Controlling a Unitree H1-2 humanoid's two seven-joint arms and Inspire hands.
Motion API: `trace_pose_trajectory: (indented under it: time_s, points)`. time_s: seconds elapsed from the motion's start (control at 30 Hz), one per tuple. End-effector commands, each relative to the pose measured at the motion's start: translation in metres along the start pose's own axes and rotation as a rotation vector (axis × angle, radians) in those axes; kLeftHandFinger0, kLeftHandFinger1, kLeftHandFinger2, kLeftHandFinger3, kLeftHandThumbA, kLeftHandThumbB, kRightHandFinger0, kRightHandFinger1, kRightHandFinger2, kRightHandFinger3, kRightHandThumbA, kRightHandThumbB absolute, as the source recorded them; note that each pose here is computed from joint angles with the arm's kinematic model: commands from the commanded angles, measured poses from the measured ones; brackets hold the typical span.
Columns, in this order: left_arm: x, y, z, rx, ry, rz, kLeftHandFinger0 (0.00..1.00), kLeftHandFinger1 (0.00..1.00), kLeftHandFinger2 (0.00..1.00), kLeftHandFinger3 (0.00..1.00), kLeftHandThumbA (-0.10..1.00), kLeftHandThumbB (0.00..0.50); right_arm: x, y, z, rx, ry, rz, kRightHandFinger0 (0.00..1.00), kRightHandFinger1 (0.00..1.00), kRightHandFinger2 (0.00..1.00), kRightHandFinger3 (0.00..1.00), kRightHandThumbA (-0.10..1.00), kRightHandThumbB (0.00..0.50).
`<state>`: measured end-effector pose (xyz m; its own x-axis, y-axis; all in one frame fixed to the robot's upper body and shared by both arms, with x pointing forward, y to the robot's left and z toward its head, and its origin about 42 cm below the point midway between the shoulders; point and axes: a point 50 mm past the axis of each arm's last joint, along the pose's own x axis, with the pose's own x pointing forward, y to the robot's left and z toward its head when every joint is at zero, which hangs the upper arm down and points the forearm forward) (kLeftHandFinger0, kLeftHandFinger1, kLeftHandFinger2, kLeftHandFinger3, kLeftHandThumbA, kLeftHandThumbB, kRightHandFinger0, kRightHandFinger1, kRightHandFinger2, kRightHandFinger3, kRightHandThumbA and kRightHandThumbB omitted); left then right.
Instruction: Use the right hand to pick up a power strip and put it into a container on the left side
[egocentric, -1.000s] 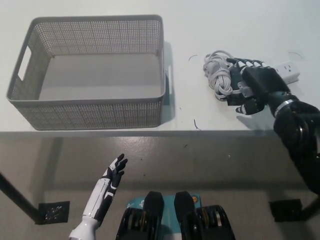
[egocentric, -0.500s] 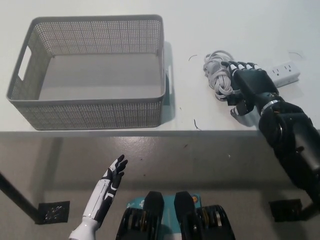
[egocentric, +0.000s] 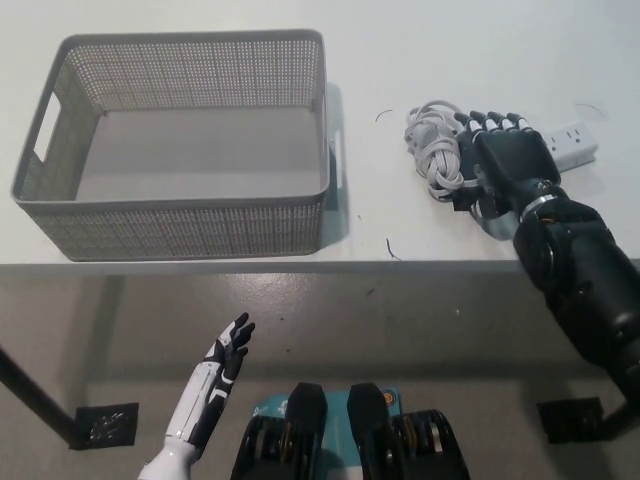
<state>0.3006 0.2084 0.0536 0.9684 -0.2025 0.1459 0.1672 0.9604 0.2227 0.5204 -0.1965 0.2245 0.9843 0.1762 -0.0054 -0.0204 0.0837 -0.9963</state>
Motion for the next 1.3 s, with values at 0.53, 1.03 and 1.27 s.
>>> trace_pose_trajectory:
  time_s: [0.53,1.03,1.27]
  points:
    - [0.002,0.002,0.008,0.002,-0.059,0.022,1.00,1.00,1.00,1.00,1.00,0.122,0.031,0.000,0.024,-0.045,-0.034,-0.390,1.00,1.00,1.00,1.00,0.22,0.296]
    - [0.003,0.003,0.008,0.012,-0.061,0.021,1.00,1.00,1.00,1.00,1.00,0.074,0.017,0.016,-0.010,-0.094,-0.127,-0.521,0.00,0.23,0.73,0.32,-0.10,0.249]
    - [0.003,0.003,0.009,0.007,-0.064,0.022,1.00,1.00,1.00,1.00,1.00,0.069,0.027,-0.030,-0.006,-0.134,-0.216,-0.702,0.00,0.19,0.78,0.34,-0.10,0.270]
